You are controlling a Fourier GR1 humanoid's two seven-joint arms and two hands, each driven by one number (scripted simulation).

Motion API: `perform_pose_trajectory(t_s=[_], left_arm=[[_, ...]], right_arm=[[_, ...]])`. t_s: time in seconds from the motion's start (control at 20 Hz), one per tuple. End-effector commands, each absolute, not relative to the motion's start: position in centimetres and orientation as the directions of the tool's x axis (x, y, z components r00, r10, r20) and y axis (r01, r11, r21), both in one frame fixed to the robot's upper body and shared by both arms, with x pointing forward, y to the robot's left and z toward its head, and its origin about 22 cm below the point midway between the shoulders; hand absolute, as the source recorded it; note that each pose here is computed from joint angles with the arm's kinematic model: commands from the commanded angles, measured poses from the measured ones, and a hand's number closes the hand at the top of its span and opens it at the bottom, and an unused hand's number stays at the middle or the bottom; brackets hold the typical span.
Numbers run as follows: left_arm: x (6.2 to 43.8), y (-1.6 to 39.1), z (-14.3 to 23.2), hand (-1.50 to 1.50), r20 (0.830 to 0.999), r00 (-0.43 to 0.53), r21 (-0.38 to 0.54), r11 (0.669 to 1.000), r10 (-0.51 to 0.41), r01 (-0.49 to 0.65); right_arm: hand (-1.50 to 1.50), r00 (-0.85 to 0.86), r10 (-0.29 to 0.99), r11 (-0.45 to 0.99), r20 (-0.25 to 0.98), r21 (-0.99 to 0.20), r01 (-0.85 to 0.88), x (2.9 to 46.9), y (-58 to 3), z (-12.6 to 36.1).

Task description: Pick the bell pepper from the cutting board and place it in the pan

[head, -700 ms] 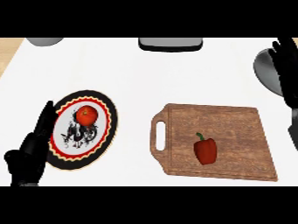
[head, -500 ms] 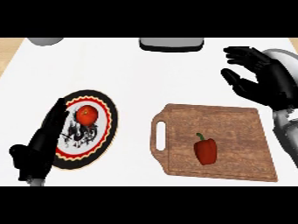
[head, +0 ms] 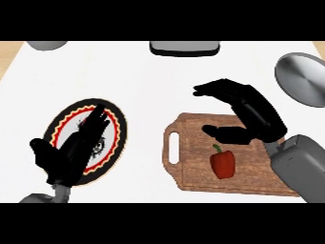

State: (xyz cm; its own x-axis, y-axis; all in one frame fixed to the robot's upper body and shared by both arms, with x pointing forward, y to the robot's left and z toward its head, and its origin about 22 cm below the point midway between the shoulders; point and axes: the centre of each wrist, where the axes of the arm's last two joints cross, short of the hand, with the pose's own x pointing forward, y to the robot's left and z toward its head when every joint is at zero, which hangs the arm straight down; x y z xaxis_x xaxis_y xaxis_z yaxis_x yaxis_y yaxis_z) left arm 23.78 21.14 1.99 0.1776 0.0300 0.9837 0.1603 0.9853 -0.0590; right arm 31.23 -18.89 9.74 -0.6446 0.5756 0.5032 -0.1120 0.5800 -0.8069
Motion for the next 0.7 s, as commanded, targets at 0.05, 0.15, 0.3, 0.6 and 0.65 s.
perform_pose_trajectory(t_s=[0.05,0.15,0.3,0.6,0.65], left_arm=[[24.5,22.5,1.0,0.0,0.977,0.208,-0.09,0.982,0.053,0.168],[24.3,21.8,1.6,0.0,0.973,0.22,-0.11,0.973,0.064,0.202],[24.3,21.5,1.7,0.0,0.974,0.218,-0.103,0.978,0.062,0.181],[24.9,20.9,1.4,0.0,0.974,0.22,-0.104,0.975,0.06,0.195],[24.7,21.7,1.3,0.0,0.972,0.23,-0.101,0.976,0.055,0.194]], right_arm=[[-1.5,-0.734,0.577,0.388,0.358,-0.911,-0.139,29.6,-16.3,8.6],[-1.5,-0.69,0.685,0.164,0.234,-0.972,-0.167,29.2,-16.8,7.4],[-1.5,-0.637,0.771,-0.122,0.021,-0.976,-0.18,28.6,-16.3,7.0],[-1.5,-0.554,0.756,-0.514,-0.348,-0.84,-0.174,27.4,-11.3,6.8],[-1.5,-0.541,0.749,-0.553,-0.382,-0.81,-0.194,27.3,-10.1,7.1]])
